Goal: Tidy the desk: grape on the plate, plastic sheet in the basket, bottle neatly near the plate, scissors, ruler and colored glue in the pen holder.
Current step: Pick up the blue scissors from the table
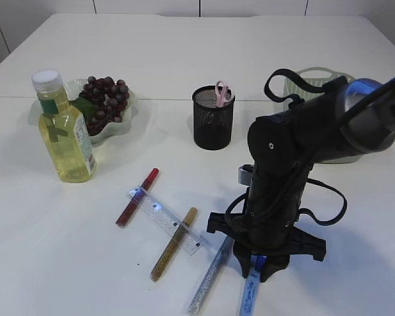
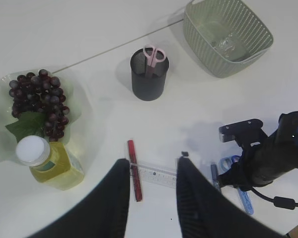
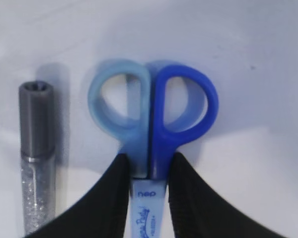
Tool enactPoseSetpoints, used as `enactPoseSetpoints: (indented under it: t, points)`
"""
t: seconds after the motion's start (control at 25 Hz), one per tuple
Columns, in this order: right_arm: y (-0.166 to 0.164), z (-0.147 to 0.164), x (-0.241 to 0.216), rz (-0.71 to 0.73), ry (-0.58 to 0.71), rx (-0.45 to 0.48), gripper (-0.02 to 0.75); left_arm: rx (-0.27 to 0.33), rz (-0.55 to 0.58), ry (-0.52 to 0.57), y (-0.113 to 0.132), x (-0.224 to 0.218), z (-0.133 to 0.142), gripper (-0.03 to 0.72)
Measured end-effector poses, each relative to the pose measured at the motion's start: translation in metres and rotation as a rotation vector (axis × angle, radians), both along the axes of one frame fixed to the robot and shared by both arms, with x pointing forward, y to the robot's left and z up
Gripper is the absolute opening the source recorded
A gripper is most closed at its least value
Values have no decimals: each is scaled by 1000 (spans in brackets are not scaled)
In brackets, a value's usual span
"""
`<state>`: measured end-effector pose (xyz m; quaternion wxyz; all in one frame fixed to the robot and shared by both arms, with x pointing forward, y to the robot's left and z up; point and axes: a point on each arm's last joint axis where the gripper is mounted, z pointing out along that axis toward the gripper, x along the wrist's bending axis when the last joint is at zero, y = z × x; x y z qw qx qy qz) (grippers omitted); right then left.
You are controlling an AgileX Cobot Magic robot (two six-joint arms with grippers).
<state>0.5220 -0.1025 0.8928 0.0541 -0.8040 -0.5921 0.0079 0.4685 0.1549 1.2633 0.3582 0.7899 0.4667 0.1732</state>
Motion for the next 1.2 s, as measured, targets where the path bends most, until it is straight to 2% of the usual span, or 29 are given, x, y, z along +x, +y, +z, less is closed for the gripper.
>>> enactPoseSetpoints:
  t: [0.76, 1.2]
  points:
    - [-1, 0, 1, 401, -42, 18, 226, 14, 9, -9, 1, 1, 0, 242]
    - [-6, 20, 10, 507, -189, -32, 225, 14, 9, -9, 1, 1, 0, 242]
